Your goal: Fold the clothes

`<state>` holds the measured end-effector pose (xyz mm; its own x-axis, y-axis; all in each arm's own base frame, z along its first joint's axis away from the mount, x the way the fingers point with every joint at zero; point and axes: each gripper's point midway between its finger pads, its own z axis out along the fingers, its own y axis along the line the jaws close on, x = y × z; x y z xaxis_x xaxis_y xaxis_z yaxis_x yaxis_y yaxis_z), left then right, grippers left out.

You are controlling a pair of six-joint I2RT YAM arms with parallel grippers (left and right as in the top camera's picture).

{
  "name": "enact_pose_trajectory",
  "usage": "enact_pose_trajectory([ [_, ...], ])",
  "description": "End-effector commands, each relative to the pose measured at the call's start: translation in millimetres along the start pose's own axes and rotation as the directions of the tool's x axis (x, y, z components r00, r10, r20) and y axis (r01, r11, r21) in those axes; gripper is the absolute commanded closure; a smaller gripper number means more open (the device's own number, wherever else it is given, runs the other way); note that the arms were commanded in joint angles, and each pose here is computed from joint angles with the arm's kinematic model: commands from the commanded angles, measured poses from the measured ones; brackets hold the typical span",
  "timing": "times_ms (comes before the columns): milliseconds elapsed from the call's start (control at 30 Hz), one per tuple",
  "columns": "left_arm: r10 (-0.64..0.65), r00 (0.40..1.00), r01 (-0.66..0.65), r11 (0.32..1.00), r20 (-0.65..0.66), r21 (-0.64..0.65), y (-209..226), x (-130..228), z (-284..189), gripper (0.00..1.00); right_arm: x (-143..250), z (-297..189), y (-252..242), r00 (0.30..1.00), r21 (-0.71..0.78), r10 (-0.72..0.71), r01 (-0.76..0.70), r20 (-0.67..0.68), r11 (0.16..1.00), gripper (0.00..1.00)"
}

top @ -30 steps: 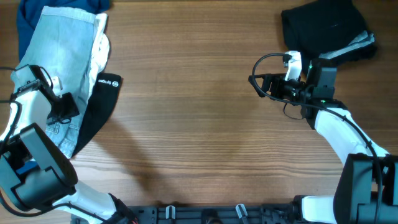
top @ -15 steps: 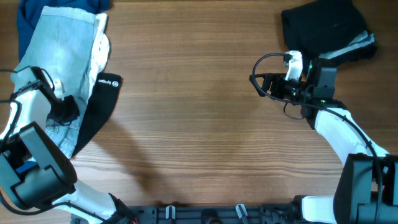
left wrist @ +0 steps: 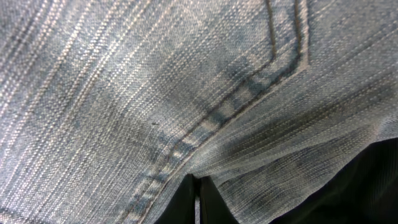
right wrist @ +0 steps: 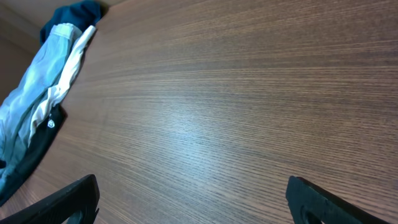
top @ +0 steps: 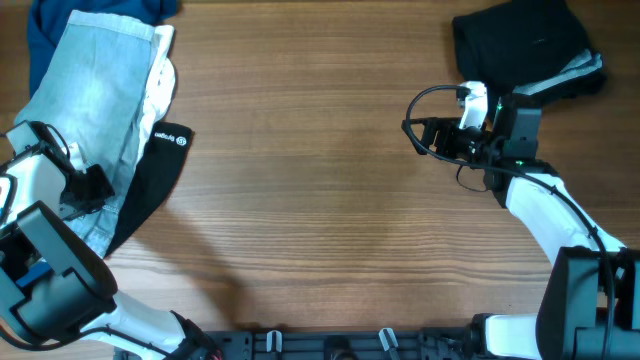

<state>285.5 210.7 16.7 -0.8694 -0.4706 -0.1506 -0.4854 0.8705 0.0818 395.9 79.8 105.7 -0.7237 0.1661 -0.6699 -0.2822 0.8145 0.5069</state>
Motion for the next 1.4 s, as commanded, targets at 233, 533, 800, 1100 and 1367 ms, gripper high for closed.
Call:
enact_pose_trajectory([
  [233, -0.039, 0.999, 0.042, 0.988, -0.027, 0.146, -24.0, 7.5, 9.0, 0.28, -6.2, 2.4, -1.3, 1.000, 0.007, -0.003, 0.003, 0.008, 1.000, 0.03],
  [533, 0.098, 0.968, -0.135, 0.979, 0.230, 0.153, -76.5, -67.0, -42.4, 0.17, -6.3, 2.4, -1.3, 1.000, 0.006, 0.022, -0.022, 0.009, 1.000, 0.04],
  [800, 0.149, 0.932, -0.207, 0.967, 0.330, 0.148, -114.0, -105.7, 13.7, 0.19, -0.4, 2.3, -0.8, 0.995, 0.003, 0.098, -0.098, -0.014, 0.995, 0.06],
  [1100, 0.114, 0.919, -0.187, 0.969, 0.378, 0.162, -116.5, -115.5, -4.8, 0.52, 1.0, 3.0, 0.2, 0.995, 0.003, 0.099, -0.099, -0.019, 0.995, 0.06],
  [1367, 0.117, 0.904, -0.198, 0.967, 0.412, 0.160, -117.8, -117.1, -32.1, 0.43, -1.6, 3.0, 0.6, 0.994, 0.000, 0.110, -0.110, -0.009, 0.994, 0.07],
])
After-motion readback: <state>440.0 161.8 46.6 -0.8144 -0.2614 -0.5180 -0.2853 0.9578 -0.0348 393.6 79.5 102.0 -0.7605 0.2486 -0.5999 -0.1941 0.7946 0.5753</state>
